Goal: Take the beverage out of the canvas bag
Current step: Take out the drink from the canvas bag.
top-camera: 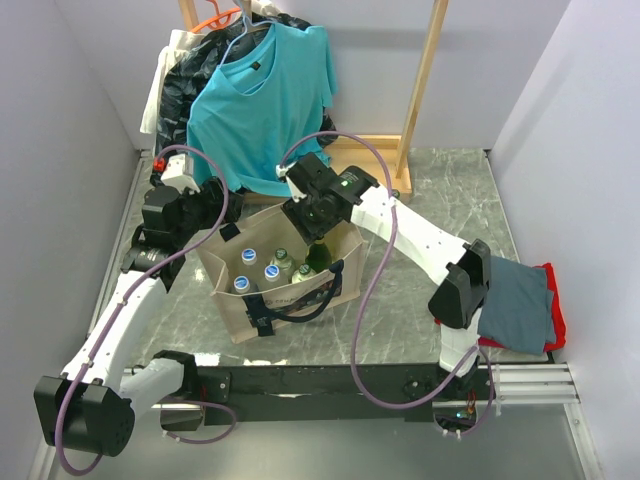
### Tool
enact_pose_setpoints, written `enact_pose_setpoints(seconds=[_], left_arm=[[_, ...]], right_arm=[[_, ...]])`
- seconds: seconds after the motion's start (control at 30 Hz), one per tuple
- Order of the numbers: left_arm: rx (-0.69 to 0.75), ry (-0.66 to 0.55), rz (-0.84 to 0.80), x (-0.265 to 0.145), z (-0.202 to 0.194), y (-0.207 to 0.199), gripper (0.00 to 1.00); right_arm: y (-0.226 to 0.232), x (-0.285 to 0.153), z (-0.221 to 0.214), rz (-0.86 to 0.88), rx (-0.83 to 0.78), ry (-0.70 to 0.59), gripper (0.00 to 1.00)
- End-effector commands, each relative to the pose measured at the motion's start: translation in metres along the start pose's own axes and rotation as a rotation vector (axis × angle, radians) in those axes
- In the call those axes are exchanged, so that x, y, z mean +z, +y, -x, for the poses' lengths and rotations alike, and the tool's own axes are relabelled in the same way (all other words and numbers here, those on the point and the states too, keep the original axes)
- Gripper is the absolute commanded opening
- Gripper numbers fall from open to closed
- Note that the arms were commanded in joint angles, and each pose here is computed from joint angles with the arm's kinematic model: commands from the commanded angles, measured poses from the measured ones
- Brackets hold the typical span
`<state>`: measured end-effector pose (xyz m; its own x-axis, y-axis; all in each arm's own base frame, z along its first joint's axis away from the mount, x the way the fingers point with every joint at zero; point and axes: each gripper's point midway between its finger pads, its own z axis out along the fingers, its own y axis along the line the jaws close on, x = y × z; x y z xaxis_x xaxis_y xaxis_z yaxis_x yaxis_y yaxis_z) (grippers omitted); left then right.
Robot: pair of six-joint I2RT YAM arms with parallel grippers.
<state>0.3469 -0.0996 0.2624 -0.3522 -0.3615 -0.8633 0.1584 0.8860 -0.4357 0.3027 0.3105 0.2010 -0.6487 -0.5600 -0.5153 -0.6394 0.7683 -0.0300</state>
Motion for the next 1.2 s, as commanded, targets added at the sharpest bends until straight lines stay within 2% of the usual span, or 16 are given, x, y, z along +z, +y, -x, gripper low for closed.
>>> enact_pose_setpoints(seconds=[0.0,0.3,0.63,0.77,0.83,0.93,1.07,1.17], left_arm=[[0.025,-0.047,-0.005,-0.002,0.017,-0.004,0.96],[0.024,-0.039,0.002,-0.001,0.014,-0.001,0.96],[0.021,-0.034,0.006,-0.001,0.012,0.000,0.96],[0.020,-0.037,0.003,-0.002,0.013,-0.001,0.96],[0.021,-0.036,0.000,-0.002,0.012,-0.001,0.96],[0.019,-0.039,-0.001,-0.003,0.013,-0.002,0.96],[0.021,-0.041,0.000,-0.003,0.013,-0.002,0.97],[0.020,-0.042,-0.006,-0.003,0.014,-0.003,0.96]], right_arm=[[-0.005,0.005,0.001,-0.014,0.027,0.007,0.64],[-0.021,0.020,-0.005,-0.007,0.090,0.022,0.65],[-0.003,0.026,-0.006,0.097,0.089,0.021,0.59],[-0.003,0.027,-0.008,0.098,0.083,0.020,0.41],[-0.003,0.027,-0.009,0.098,0.078,0.032,0.39],[-0.002,0.029,-0.013,0.105,0.078,0.045,0.28],[-0.001,0.026,-0.013,0.113,0.074,0.043,0.00],[-0.001,0.021,-0.008,0.110,0.065,0.019,0.00]])
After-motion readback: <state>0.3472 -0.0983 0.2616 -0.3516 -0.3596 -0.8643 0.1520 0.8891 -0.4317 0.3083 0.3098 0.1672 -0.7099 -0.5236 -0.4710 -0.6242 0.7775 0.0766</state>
